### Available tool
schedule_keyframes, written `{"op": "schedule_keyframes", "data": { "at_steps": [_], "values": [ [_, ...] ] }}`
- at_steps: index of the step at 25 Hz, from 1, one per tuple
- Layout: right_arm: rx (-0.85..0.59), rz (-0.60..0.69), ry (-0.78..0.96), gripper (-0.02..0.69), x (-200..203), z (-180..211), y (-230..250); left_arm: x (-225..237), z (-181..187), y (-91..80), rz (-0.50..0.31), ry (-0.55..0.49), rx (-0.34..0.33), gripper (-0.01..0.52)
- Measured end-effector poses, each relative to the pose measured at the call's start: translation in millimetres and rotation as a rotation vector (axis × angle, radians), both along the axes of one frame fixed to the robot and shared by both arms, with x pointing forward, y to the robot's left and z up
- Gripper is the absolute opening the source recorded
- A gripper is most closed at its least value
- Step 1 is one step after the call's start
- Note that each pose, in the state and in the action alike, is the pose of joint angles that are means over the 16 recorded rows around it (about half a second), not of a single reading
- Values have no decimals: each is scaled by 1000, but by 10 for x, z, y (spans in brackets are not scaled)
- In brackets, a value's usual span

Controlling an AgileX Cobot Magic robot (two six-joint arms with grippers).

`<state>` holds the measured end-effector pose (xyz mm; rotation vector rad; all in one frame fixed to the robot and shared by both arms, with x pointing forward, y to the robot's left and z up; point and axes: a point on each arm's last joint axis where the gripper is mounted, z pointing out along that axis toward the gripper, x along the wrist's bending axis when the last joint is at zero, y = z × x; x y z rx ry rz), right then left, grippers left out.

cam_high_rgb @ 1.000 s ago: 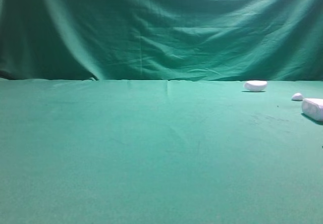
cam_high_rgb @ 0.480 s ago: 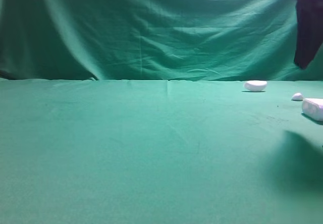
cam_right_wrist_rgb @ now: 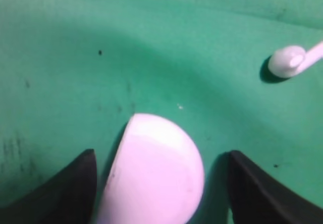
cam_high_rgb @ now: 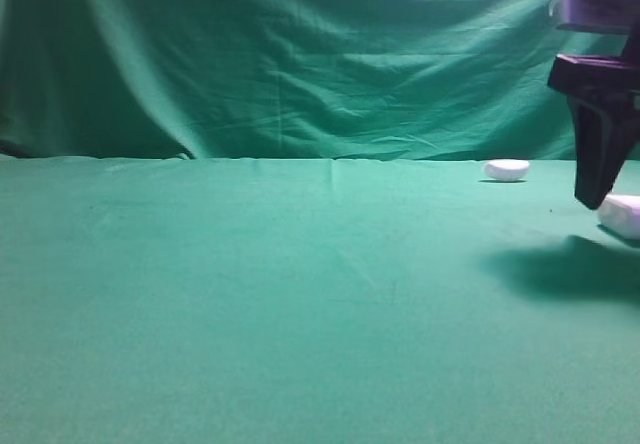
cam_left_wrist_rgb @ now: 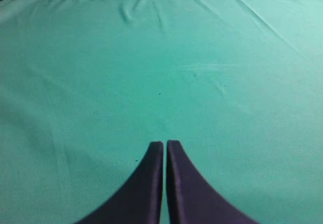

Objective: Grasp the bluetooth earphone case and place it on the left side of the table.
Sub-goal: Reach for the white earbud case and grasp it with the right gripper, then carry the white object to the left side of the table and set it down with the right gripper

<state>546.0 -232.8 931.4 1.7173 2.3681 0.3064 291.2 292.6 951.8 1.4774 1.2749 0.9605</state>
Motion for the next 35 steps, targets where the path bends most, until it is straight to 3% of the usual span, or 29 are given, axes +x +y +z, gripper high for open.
{"op": "schedule_keyframes", "data": {
  "at_steps": [7, 13, 24, 28, 35],
  "values": [
    [-25, 29, 2, 354, 63, 79, 31, 0, 0, 0, 0, 0, 0, 0],
    [-10, 98, -68, 316, 238, 415, 319, 0, 0, 0, 0, 0, 0, 0],
    [110, 414, -288, 316, 419, 1124, 1814, 0, 0, 0, 0, 0, 0, 0],
    [142, 531, -307, 316, 364, 1047, 2450, 0, 0, 0, 0, 0, 0, 0],
    [155, 660, -282, 316, 245, 548, 3236, 0, 0, 0, 0, 0, 0, 0]
  ]
}}
